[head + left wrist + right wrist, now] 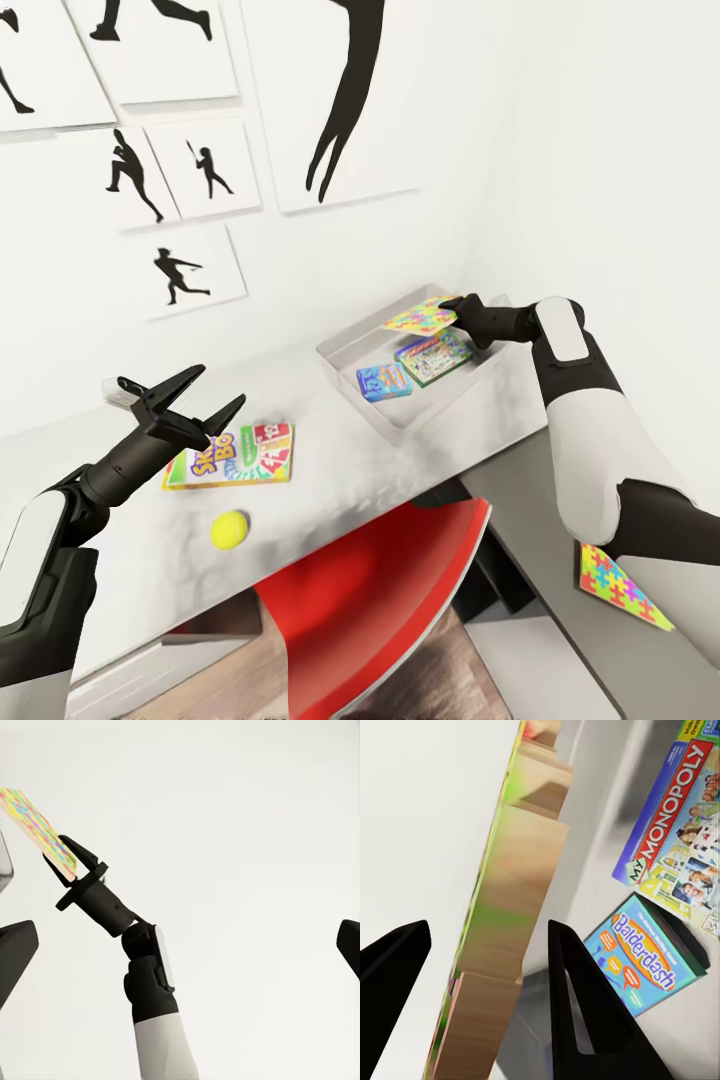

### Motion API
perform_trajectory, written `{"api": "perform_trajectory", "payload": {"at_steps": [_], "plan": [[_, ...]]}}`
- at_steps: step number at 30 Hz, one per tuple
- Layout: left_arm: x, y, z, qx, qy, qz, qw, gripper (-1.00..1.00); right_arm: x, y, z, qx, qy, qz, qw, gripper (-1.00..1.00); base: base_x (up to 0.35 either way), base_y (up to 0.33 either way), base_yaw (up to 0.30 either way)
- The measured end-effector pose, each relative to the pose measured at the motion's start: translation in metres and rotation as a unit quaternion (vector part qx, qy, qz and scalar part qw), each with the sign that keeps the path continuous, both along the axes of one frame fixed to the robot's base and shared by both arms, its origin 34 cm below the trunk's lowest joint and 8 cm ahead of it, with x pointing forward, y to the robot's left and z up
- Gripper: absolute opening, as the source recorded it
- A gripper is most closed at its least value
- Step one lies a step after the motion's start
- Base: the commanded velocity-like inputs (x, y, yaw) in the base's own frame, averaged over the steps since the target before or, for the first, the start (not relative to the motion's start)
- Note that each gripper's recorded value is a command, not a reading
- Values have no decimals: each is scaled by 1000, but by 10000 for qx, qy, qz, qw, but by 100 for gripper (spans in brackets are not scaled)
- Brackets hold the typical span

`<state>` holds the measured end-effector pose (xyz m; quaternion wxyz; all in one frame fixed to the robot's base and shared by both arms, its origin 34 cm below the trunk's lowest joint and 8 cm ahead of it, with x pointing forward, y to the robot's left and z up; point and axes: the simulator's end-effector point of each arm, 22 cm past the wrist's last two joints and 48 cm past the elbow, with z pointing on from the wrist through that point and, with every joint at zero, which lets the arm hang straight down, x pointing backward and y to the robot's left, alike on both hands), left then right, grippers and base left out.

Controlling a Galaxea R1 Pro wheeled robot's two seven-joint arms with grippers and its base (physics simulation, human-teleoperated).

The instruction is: Put all the toys in the child's room - the three board games (two on the bed and one on the table), the two jigsaw puzzles on the table, and the tennis ball on the table - inside the toy box on the table in the child's room.

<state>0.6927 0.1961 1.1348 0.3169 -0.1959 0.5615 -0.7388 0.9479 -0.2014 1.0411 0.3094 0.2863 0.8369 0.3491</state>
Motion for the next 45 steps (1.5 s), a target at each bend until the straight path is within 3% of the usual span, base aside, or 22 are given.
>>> {"api": "perform_trajectory", "payload": {"at_steps": [28, 45], "plan": [[5, 3, -26, 8, 220, 0, 9998, 100, 10, 2, -46, 36, 404, -151, 9991, -100, 0, 0, 0], [8, 3, -42, 15, 359, -1, 9994, 100, 22, 1, -48, 7, 374, -155, 9992, -100, 0, 0, 0]]}}
